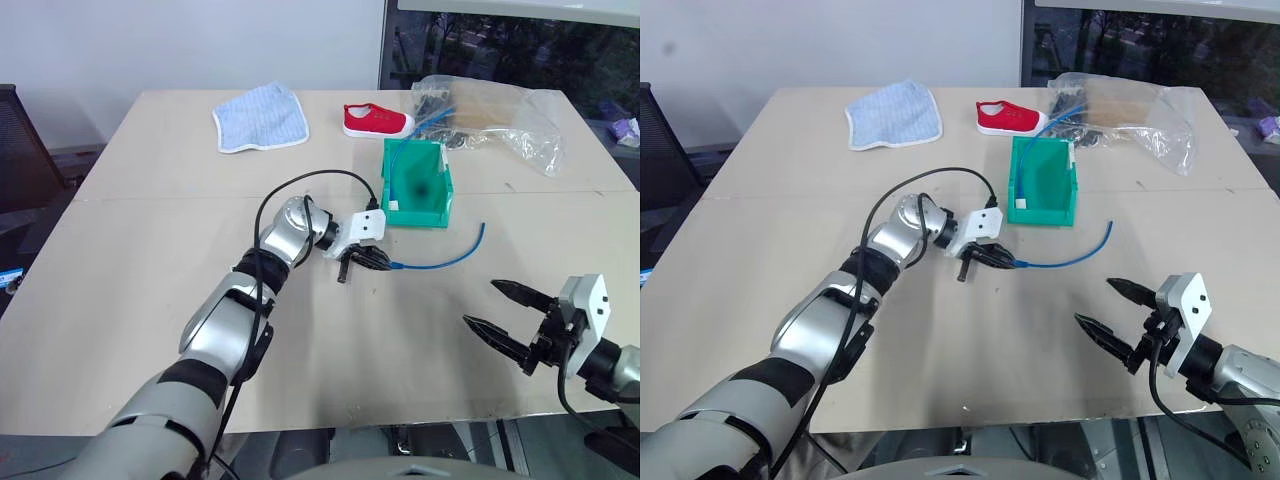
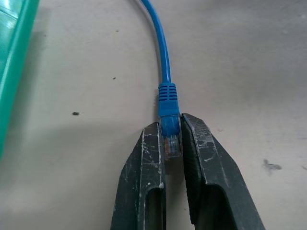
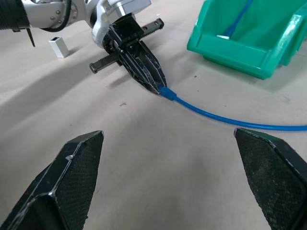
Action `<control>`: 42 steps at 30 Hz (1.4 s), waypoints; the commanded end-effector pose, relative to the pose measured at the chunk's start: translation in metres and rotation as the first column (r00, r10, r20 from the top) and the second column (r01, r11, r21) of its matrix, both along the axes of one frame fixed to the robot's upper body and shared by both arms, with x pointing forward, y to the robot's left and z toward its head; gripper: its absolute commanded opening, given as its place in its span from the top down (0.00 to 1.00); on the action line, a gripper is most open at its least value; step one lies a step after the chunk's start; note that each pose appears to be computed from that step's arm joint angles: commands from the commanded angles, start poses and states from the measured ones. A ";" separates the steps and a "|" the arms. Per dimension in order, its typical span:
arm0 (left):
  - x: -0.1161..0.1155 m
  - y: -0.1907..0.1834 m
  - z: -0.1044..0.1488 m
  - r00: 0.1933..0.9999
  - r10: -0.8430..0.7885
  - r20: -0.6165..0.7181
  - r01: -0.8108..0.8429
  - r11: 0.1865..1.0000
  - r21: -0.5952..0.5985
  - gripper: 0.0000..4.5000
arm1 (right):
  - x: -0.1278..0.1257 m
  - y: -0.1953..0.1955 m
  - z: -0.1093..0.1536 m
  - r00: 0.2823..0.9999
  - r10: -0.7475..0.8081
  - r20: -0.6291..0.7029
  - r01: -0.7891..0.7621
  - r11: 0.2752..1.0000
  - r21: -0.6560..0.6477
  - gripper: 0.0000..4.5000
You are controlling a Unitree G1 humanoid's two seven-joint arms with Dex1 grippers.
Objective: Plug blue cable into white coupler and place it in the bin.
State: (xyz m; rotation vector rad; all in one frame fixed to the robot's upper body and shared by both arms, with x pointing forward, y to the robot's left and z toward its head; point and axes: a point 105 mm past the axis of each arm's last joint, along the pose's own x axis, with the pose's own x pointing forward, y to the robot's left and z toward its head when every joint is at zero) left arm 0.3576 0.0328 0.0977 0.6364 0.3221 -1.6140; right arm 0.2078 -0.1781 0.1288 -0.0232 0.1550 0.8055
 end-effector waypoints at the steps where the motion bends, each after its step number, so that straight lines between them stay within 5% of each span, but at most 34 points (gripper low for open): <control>1: -0.004 -0.014 0.030 0.983 0.023 -0.183 -0.060 0.978 -0.200 0.99 | -0.004 0.019 0.012 0.999 0.016 -0.033 -0.009 0.976 0.219 0.04; 7: -0.030 -0.018 0.110 0.816 -0.162 -0.555 -0.161 0.859 -0.486 0.99 | -0.007 0.044 0.029 0.979 0.145 -0.140 -0.044 0.833 0.551 0.04; 21: -0.047 -0.016 0.113 0.770 -0.186 -0.610 -0.167 0.864 -0.475 0.99 | 0.040 0.068 0.069 0.991 0.136 -0.014 -0.095 0.761 0.642 0.04; 25: -0.050 -0.017 0.110 0.768 -0.193 -0.611 -0.158 0.867 -0.473 1.00 | 0.044 0.069 0.071 0.991 0.129 -0.015 -0.089 0.757 0.648 0.33; 31: -0.051 -0.017 0.108 0.765 -0.194 -0.614 -0.154 0.870 -0.467 1.00 | 0.047 0.072 0.074 0.990 0.141 -0.010 -0.100 0.754 0.650 0.97; 42: -0.050 -0.014 0.109 0.803 -0.167 -0.572 -0.165 0.860 -0.482 1.00 | 0.049 0.072 0.073 0.989 0.146 -0.022 -0.096 0.750 0.655 0.97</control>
